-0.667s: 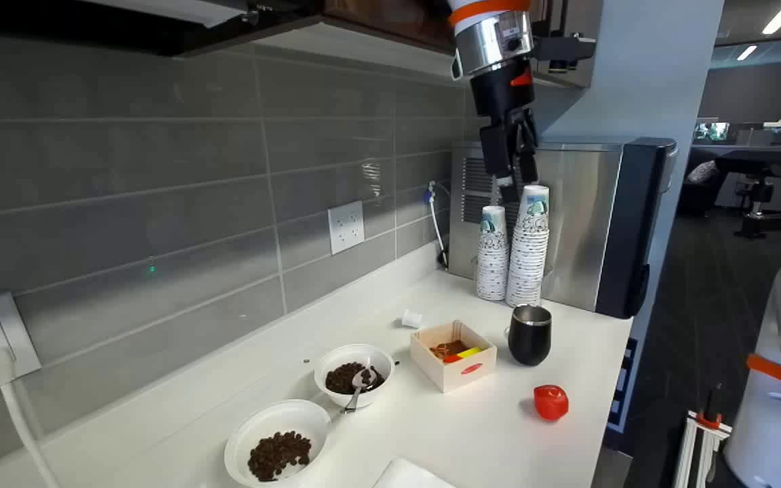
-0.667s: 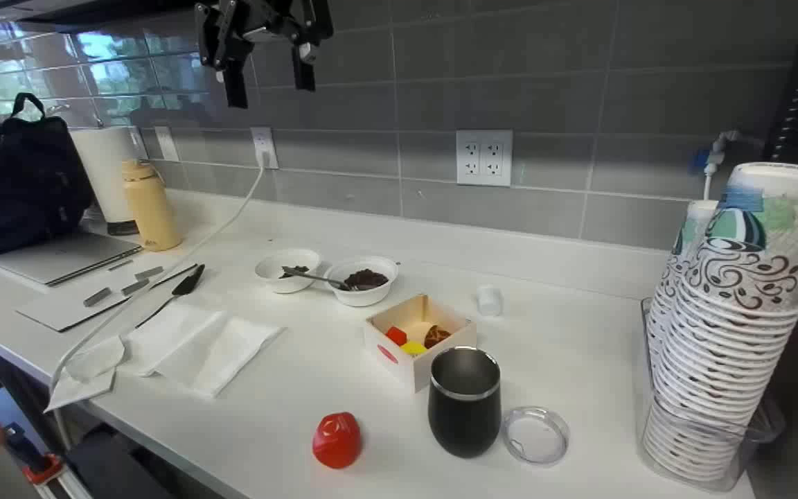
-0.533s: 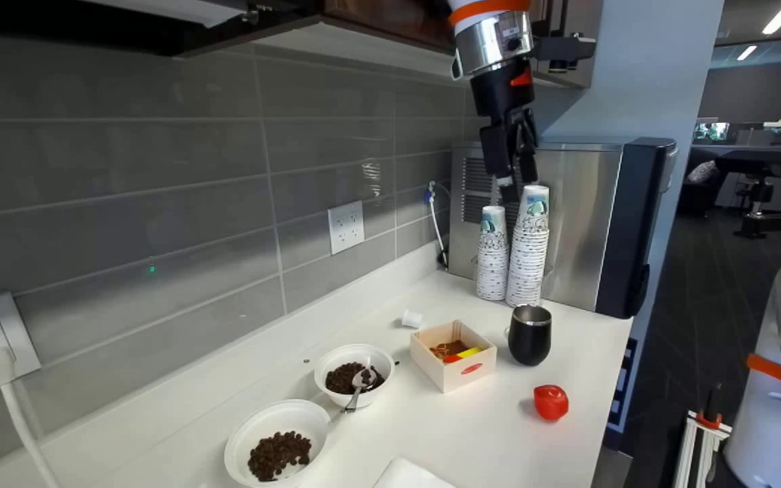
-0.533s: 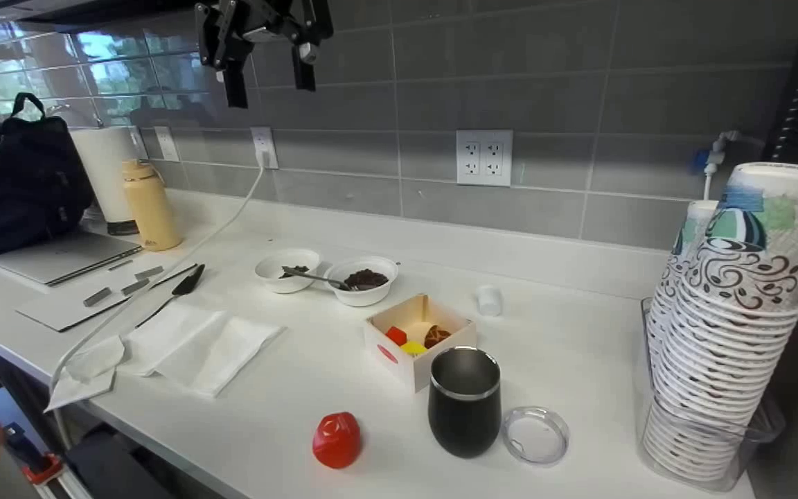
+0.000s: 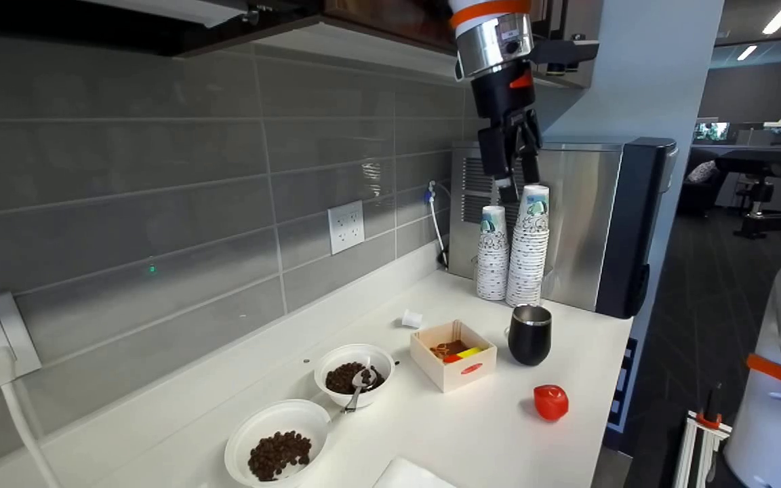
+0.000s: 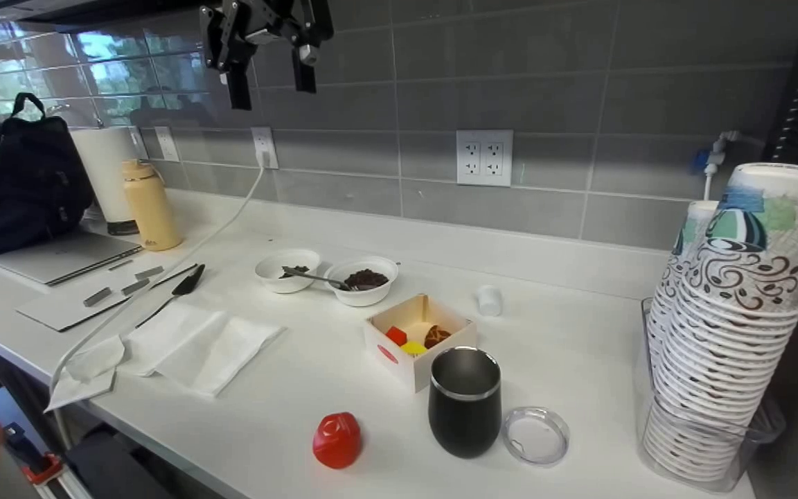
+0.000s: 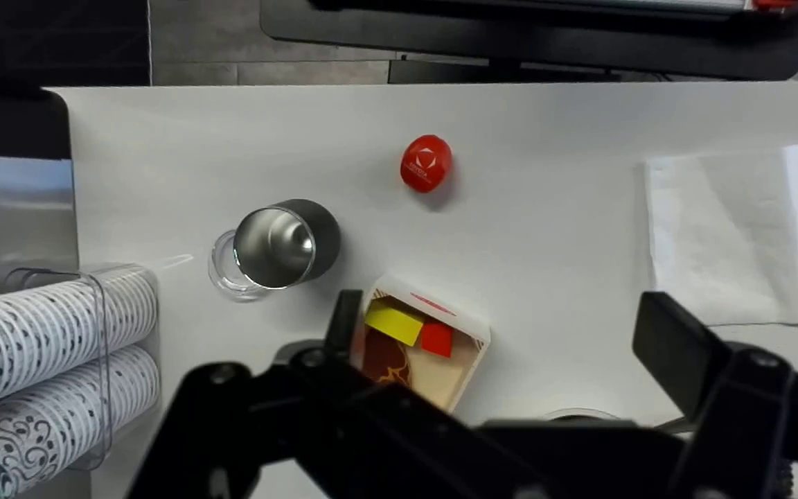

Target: Put the clear lid on the black thermos.

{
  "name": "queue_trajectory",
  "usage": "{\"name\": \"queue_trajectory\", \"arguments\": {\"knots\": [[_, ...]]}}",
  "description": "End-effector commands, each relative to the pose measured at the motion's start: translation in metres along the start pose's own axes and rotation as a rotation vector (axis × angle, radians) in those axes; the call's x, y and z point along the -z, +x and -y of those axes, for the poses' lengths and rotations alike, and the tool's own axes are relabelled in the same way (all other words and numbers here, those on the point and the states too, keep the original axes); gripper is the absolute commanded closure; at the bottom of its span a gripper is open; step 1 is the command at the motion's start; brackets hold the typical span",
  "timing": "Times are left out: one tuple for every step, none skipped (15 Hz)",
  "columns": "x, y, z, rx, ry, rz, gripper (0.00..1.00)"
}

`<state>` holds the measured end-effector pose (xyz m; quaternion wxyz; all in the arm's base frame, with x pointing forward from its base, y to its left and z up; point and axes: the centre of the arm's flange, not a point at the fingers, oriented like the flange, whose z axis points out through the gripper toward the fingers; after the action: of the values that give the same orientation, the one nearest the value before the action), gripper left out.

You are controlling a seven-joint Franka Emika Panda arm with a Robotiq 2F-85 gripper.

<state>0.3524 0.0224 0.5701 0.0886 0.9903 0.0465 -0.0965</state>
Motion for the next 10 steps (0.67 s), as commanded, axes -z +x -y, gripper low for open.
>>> {"name": "queue_trajectory", "arguments": {"knots": [[-0.011,-0.001,-0.027,-0.168,0.017,-0.009,0.0],[-0.013,-0.002,-0.039,-0.227,0.025,-0.015,0.0],[-0.016,-0.003,-0.05,-0.277,0.032,-0.016,0.0],[-0.022,-0.005,-0.068,-0.332,0.042,-0.016,0.0],[-0.027,-0.007,-0.082,-0.384,0.049,-0.016,0.0],[-0.036,-0.007,-0.101,-0.438,0.058,-0.022,0.0],[-0.045,-0.008,-0.118,-0.492,0.07,-0.021,0.0],[-0.057,-0.008,-0.136,-0.546,0.088,-0.027,0.0],[-0.067,-0.007,-0.15,-0.599,0.108,-0.033,0.0],[-0.078,-0.005,-0.163,-0.654,0.131,-0.04,0.0]]}}
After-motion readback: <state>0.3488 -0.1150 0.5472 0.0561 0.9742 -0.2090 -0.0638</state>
